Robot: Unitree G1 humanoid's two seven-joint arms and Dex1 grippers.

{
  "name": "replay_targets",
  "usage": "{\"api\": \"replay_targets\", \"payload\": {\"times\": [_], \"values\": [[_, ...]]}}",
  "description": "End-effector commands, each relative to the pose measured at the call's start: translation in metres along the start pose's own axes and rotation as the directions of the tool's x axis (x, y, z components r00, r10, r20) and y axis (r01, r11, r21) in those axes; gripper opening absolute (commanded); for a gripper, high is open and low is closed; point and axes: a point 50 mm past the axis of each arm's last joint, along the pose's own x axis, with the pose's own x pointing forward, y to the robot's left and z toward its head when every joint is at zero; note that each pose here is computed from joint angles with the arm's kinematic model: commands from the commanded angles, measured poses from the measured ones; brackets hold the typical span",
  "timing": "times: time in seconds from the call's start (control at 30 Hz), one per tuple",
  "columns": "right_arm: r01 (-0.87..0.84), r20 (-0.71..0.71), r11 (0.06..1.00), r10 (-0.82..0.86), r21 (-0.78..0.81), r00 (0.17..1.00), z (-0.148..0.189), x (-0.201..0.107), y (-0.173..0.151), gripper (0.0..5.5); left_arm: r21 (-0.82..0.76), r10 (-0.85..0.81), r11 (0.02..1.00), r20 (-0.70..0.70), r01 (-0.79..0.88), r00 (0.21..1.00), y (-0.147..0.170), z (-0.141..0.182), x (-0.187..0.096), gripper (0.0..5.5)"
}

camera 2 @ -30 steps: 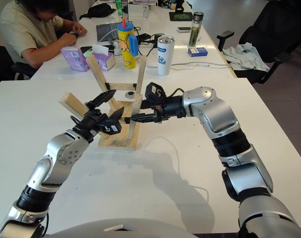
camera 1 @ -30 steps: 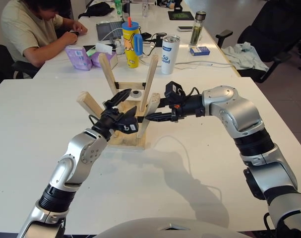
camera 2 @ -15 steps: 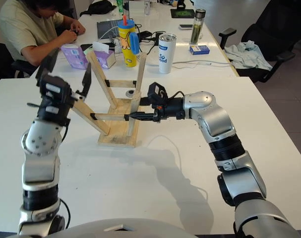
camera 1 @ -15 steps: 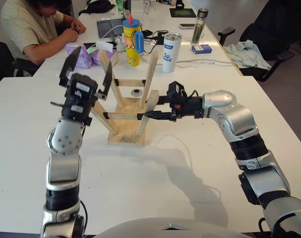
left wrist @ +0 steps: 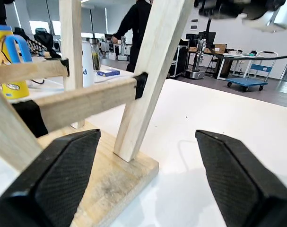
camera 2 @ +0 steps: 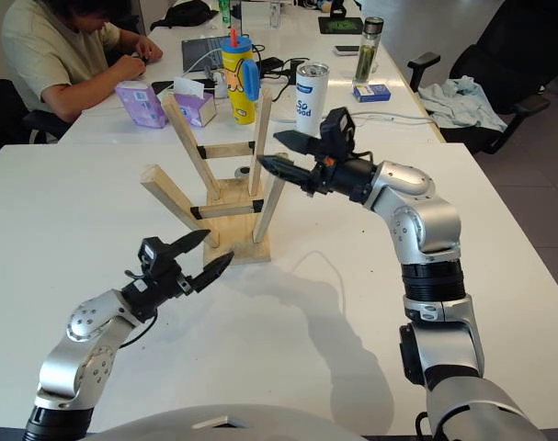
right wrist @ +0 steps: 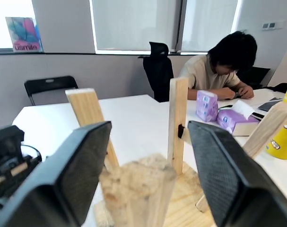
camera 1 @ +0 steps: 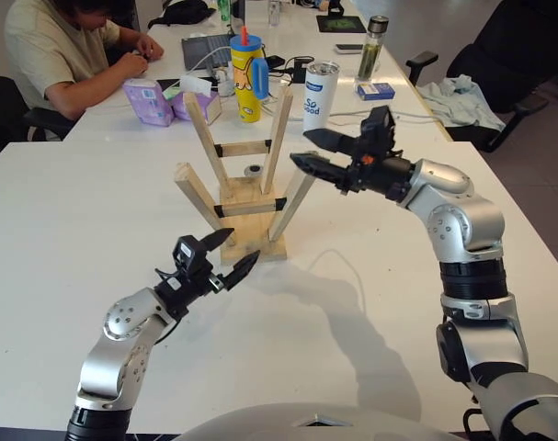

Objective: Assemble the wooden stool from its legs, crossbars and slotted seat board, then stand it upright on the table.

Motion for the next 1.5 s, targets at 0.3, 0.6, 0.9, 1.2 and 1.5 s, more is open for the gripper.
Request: {"api": "replay_targets", "payload": {"times": [0.3,0.6,0.9,1.2,1.5], "values": [[0.008,0.503,0.998,-0.036,0.058,0.864,0.103,0.029,0.013,3.00,0.057,0.078,0.996,-0.203,-0.068,0.976,0.012,-0.046,0.012,3.74],[0.382,-0.448,0.909,-0.274,0.169,0.851,-0.154,0.020,0.045,3.00,0.033,0.058,0.998,-0.262,-0.052,0.963,0.008,-0.058,0.008,3.74],[0.529,0.218,0.847,-0.525,0.044,0.823,-0.004,0.016,-0.017,3.00,0.056,0.151,0.987,-0.004,-0.150,0.989,0.008,-0.025,0.004,3.74],[0.862,-0.073,0.506,-0.859,0.033,0.507,-0.081,-0.064,0.011,3.00,0.099,0.712,0.685,0.119,-0.722,0.692,0.022,-0.012,-0.095,3.74],[0.667,-0.056,0.744,-0.665,0.043,0.745,-0.073,0.004,0.045,3.00,0.104,0.718,0.653,0.230,-0.750,0.657,0.058,0.050,-0.015,3.74]]}}
